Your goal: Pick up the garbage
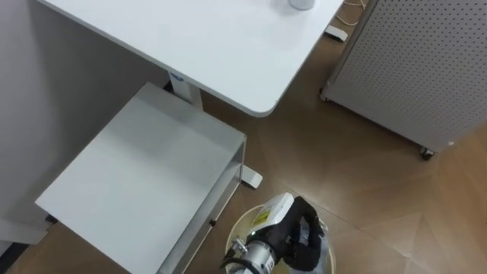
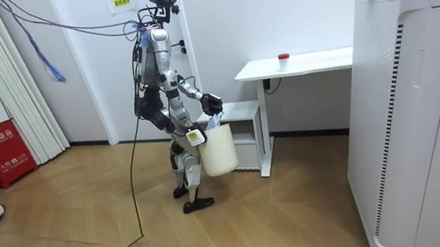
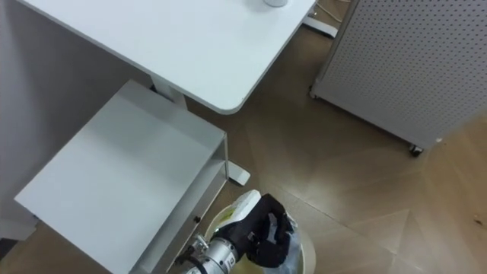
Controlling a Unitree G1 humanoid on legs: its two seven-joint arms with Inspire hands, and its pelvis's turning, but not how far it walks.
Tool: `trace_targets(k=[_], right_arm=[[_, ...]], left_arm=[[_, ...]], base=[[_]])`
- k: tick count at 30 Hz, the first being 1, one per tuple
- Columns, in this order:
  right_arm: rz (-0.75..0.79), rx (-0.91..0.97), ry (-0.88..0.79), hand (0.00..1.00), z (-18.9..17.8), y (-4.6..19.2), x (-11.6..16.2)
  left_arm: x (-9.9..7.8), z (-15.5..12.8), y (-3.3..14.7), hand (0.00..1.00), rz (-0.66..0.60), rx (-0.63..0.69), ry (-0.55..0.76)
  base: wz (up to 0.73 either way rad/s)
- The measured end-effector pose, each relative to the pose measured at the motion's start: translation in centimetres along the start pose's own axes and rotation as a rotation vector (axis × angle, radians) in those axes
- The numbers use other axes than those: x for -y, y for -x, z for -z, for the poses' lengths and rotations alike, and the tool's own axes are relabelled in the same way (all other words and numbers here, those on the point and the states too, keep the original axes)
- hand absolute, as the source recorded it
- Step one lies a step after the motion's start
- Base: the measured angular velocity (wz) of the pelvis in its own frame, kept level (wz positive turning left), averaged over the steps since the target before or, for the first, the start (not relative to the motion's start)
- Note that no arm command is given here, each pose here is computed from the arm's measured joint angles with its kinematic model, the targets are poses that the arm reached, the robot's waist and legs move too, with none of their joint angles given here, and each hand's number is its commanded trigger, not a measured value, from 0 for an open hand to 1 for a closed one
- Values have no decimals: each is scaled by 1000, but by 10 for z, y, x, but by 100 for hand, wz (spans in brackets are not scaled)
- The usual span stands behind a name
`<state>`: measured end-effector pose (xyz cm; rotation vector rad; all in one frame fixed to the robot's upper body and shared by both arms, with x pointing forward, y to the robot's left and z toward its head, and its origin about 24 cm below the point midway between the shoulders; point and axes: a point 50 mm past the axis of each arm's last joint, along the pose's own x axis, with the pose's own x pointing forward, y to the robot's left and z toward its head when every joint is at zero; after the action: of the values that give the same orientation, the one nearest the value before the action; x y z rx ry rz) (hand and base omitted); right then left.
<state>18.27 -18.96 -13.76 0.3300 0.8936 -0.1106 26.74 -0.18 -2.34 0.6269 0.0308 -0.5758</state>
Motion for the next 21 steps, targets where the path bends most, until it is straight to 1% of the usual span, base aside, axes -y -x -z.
trace_targets(k=[1, 2, 3, 4, 8, 15, 21], right_arm=[[-1, 0, 0, 100, 0, 0, 0], [-2, -1, 0, 100, 0, 0, 0], [-4, -2, -1, 100, -1, 0, 1], [-8, -2, -1, 100, -1, 0, 1], [-11, -5, -3, 100, 0, 0, -1], [-13, -18, -3, 100, -2, -1, -1], [-16, -20, -3, 100, -3, -1, -1]], left_arm=[[0, 0, 0, 100, 1, 0, 1], [0, -1, 0, 73, 2, 4, 6], [0, -4, 0, 12, 2, 14, 23], [2, -6, 2, 0, 1, 25, 36], [9, -6, 5, 0, 34, 29, 42], [24, 4, 15, 0, 100, -8, 61], [33, 11, 22, 0, 138, -30, 49]], base=[[0], [0], [0], [0], [0], [0], [0]])
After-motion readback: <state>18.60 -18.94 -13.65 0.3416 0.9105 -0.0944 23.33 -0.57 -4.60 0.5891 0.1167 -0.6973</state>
